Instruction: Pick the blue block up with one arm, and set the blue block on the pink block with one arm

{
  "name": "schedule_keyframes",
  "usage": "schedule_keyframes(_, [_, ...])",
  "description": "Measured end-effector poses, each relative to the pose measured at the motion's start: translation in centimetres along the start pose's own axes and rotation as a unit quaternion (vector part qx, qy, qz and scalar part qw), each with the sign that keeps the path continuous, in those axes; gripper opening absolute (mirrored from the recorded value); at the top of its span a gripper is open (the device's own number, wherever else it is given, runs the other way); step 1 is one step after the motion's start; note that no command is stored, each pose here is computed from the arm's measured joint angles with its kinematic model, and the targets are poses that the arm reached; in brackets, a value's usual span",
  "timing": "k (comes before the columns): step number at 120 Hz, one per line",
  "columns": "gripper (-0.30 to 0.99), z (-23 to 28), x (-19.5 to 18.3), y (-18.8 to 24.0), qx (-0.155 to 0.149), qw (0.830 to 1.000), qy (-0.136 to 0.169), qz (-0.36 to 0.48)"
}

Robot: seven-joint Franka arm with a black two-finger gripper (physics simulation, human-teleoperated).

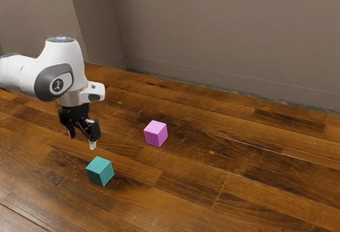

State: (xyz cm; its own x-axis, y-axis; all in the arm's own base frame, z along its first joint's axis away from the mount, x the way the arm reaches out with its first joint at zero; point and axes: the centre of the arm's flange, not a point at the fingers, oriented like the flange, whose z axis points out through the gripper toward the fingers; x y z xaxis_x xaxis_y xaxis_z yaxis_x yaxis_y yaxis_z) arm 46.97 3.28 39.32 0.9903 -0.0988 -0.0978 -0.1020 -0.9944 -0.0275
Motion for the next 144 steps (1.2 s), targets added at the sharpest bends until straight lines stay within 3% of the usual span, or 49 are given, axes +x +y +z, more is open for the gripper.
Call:
schedule_keyframes(39, [0.69,6.0,0.1,0.0,-0.009,1.0,0.025,0.002])
schedule_keyframes(55, [0.69,5.9,0.3,0.0,-0.007,0.999,0.042,0.003])
schedule_keyframes(144, [0.69,4.3,0.5,0.2,0.0,0.997,0.07,0.019])
